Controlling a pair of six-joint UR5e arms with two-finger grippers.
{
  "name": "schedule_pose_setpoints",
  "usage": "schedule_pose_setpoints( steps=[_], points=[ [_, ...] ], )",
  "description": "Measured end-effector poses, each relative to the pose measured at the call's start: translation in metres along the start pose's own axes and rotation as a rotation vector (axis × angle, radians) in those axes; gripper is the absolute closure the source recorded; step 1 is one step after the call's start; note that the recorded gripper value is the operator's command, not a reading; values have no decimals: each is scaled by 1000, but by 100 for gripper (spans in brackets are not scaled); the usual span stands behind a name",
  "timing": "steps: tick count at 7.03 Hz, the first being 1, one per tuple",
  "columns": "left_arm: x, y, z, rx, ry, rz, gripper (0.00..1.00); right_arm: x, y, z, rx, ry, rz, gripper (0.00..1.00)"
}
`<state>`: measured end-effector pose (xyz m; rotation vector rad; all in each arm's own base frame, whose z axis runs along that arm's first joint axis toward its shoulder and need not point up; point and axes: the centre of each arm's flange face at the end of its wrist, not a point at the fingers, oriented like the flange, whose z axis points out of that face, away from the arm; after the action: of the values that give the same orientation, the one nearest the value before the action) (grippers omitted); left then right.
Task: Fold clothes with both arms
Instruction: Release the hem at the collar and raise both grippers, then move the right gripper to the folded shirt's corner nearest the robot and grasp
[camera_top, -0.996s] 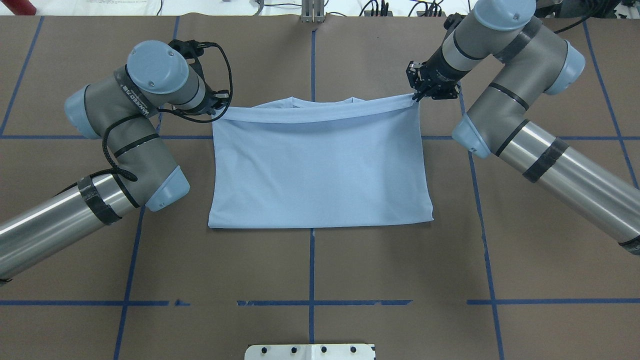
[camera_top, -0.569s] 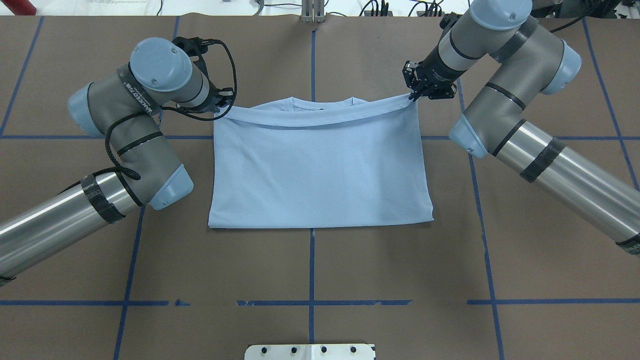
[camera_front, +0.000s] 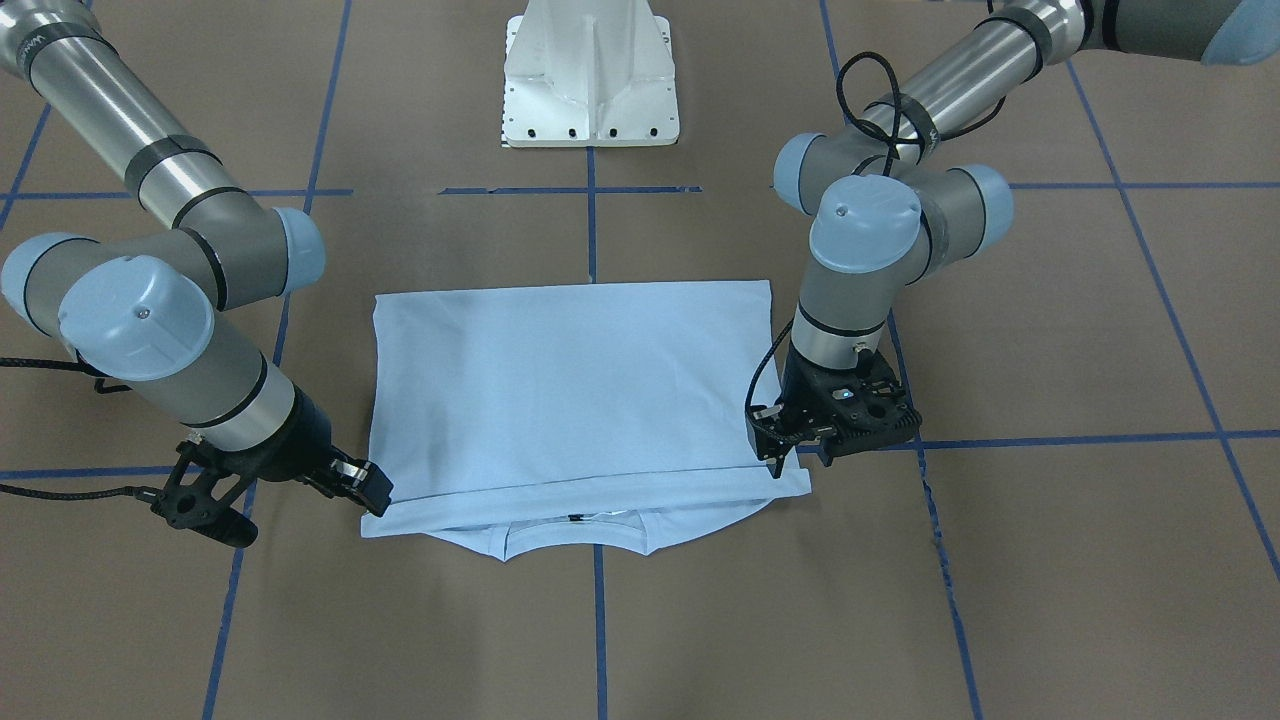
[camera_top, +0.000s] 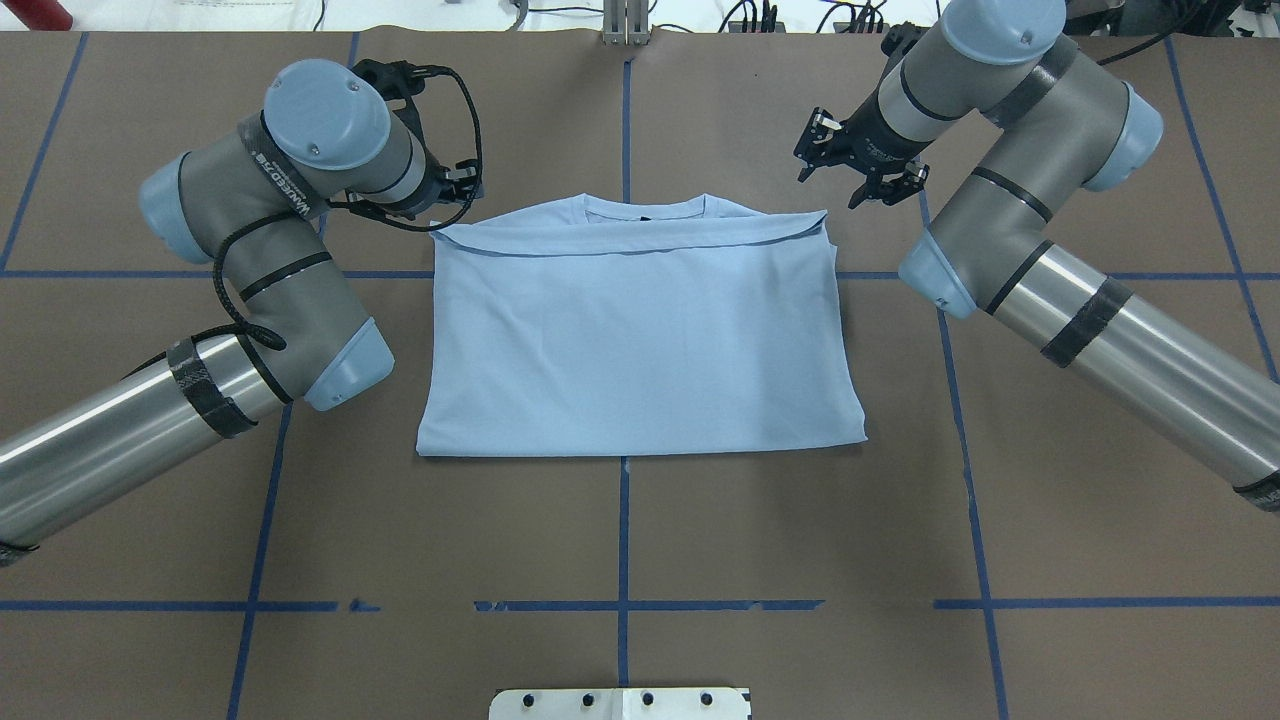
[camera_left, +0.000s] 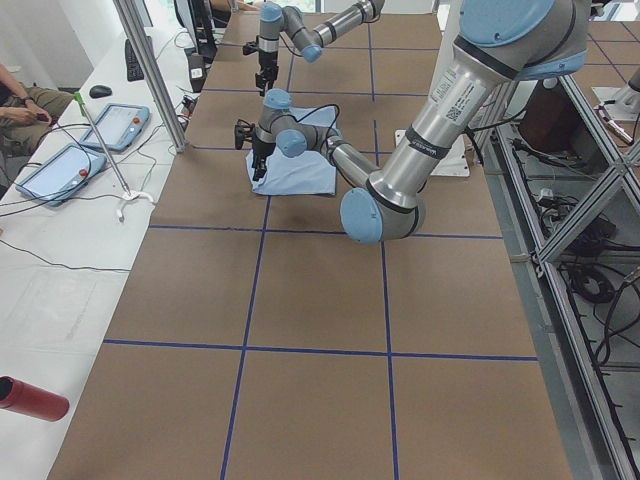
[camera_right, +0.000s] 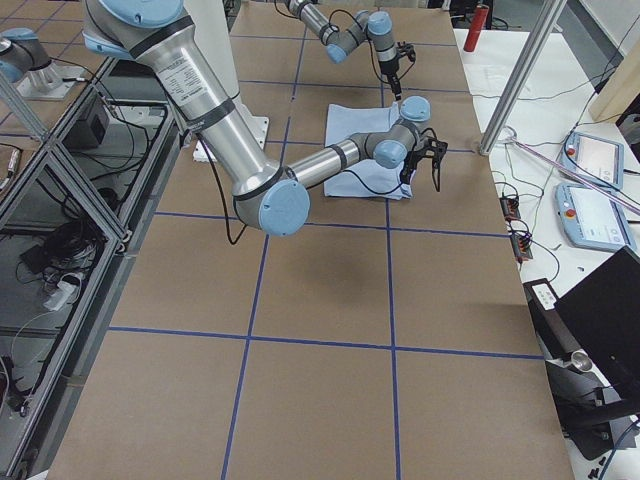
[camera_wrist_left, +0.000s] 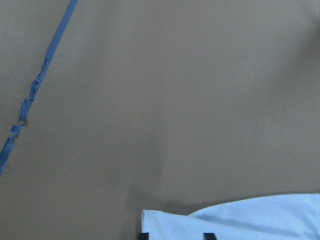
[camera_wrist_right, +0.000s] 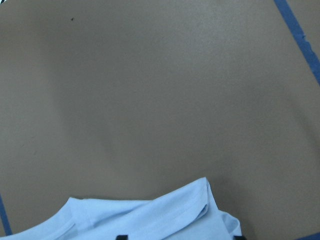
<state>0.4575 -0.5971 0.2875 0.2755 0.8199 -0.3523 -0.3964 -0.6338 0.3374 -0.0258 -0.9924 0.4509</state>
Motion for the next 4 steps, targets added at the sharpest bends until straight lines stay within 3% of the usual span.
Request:
schedule_pose_setpoints(
  steps=[2, 4],
  points=[
    [1, -1, -14, 7, 20, 2, 0, 33, 55, 1, -35, -38, -51, 0],
    [5, 0, -30, 16, 43, 5, 0, 87, 133, 1, -77, -22, -71, 0]
  ],
)
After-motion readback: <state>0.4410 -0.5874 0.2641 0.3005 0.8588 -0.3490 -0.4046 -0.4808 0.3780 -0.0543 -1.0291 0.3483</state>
